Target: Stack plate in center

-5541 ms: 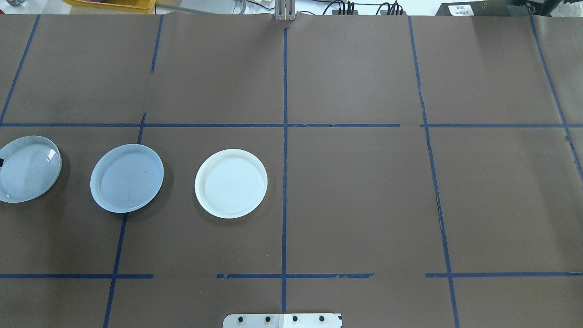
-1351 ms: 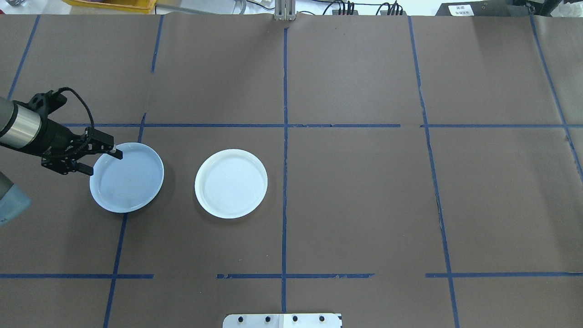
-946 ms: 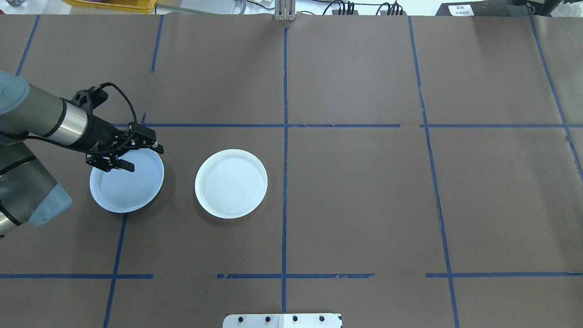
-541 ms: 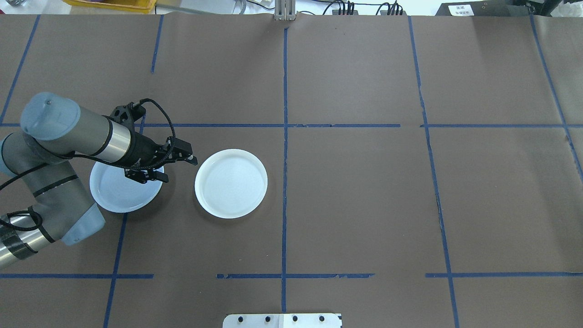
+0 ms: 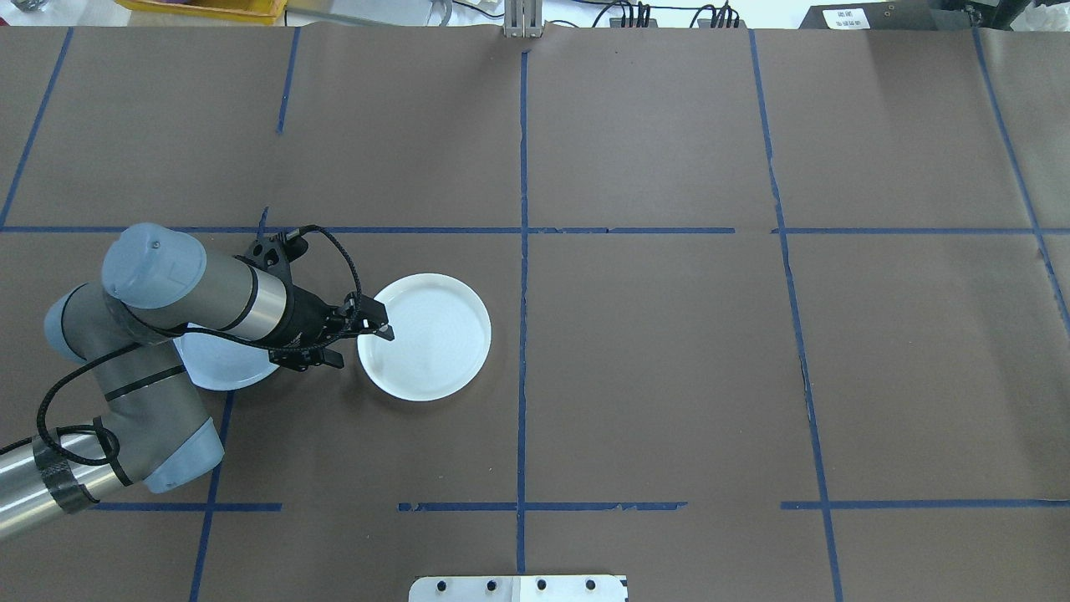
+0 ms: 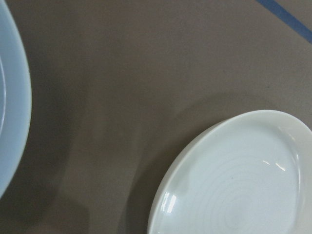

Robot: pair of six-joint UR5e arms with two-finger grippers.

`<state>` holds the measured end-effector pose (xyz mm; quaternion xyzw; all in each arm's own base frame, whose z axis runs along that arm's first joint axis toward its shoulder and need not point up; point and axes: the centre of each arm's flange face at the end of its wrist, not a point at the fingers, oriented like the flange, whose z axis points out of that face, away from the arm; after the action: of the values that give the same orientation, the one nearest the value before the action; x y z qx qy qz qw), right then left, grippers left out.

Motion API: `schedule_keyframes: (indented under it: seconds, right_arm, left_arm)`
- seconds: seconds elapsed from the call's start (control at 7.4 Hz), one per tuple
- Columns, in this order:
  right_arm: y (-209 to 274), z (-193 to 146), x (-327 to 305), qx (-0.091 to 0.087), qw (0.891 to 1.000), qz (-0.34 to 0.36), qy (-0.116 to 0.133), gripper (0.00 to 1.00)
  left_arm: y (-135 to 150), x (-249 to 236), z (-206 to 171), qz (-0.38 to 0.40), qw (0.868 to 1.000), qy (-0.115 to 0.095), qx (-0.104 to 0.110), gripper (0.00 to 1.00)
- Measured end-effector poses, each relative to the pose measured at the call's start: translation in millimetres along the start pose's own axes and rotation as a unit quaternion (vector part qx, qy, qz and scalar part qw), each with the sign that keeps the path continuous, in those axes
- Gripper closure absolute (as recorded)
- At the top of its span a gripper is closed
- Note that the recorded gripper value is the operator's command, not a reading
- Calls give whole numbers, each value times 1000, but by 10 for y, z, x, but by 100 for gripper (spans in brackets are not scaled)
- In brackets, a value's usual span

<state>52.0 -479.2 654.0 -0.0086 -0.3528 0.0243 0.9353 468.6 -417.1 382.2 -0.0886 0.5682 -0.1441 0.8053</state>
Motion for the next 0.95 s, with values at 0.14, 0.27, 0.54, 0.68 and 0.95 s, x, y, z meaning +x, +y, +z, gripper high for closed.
schedule_keyframes:
  seconds: [0.14,0.27,0.54,0.68,0.95]
  right_arm:
    - [0,0,0,0,1000,0,0,0]
    - [0,-1,2,0,1000,0,0,0]
    - [0,-1,3,0,1000,0,1,0]
    - [0,-1,2,0,1000,0,1,0]
    - [0,0,1,0,1000,0,1,0]
  left_arm:
    - [10,-8,28,0,1000,-2,-1,59]
    - [16,-10,40,1,1000,-2,-3,62]
    - [19,-13,44,3,1000,-3,-4,99]
    - [19,-13,43,3,1000,-3,-5,100]
    - [17,-21,41,3,1000,-4,-6,100]
